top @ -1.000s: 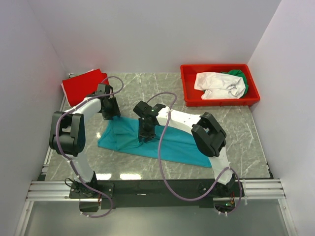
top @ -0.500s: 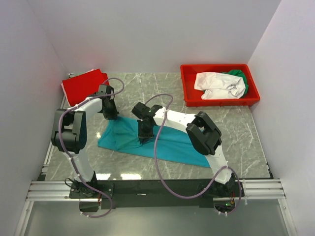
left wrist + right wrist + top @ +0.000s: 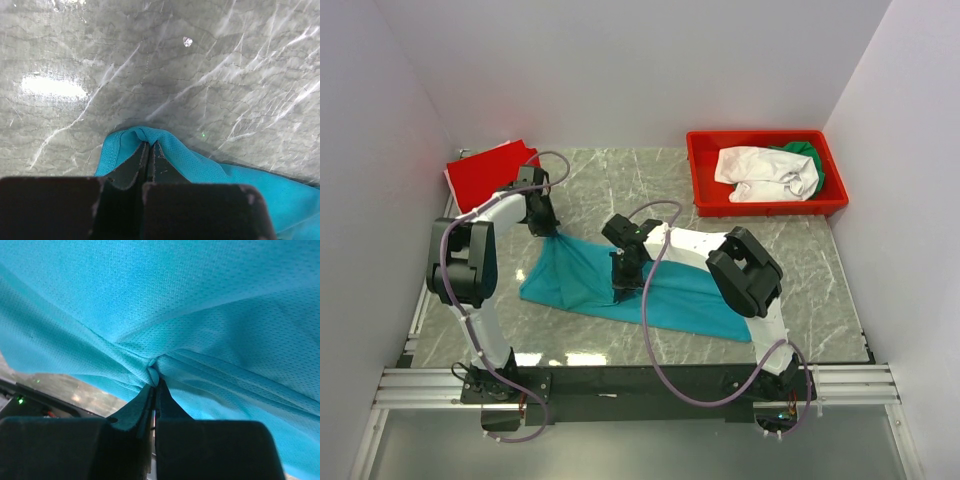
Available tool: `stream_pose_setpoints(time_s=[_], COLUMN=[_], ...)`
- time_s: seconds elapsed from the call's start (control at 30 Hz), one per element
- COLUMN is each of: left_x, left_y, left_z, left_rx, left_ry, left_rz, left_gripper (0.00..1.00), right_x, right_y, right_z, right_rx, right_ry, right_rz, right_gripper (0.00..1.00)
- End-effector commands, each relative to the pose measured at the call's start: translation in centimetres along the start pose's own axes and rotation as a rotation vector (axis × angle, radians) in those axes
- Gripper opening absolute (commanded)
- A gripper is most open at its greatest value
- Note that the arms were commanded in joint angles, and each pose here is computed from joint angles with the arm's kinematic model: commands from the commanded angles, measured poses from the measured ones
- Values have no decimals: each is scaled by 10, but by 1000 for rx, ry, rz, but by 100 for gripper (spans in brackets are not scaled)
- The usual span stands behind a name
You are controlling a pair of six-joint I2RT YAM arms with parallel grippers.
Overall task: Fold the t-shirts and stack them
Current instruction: Fold the tshirt
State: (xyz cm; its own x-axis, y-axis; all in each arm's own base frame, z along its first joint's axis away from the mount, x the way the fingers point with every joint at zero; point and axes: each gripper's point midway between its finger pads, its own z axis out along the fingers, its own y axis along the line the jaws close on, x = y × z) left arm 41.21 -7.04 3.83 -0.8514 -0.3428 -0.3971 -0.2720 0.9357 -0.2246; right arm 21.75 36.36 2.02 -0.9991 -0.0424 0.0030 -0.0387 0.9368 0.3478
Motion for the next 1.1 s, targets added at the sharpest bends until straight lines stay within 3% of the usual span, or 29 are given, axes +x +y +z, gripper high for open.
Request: stream_pose_setpoints(time_s=[0.0,0.17,0.3,0.4,0.43,0.53,0.63,0.83,1.07], left_x=[-22,-21,-24,-30,-31,-39,-47,-63,-50], left_y=[-3,1,2,-1,-1,-5,-9,-12,-29], left_z=[-2,0,-3,-9,-10,-19,-30,-57,-80], left_rx=[12,-7,-14,-8,-7,2,12,5,57], left_ry=[-50,-49,-56,-70,-73,-92,-116,-181,-184], left_rz=[10,11,11,13,15,17,16,-17,-27], left_gripper=[0,0,1,12,24,47,60,69,70], right_x=[8,9,7,5,4,5,6,-7,-36], right_y=[13,17,18,14,14,5,-6,-42,-105], right_z=[-16,-11,-17,-25,-31,-46,-65,-103,-133], right_rx=[-78,-89,-93,-78,-76,-39,-16,0,24], right_ry=[21,48,36,17,2,-33,-84,-197,-279], right_rz=[-45,-55,-64,-76,-90,-119,-134,-107,8], right_gripper=[0,3,15,25,27,33,39,43,44])
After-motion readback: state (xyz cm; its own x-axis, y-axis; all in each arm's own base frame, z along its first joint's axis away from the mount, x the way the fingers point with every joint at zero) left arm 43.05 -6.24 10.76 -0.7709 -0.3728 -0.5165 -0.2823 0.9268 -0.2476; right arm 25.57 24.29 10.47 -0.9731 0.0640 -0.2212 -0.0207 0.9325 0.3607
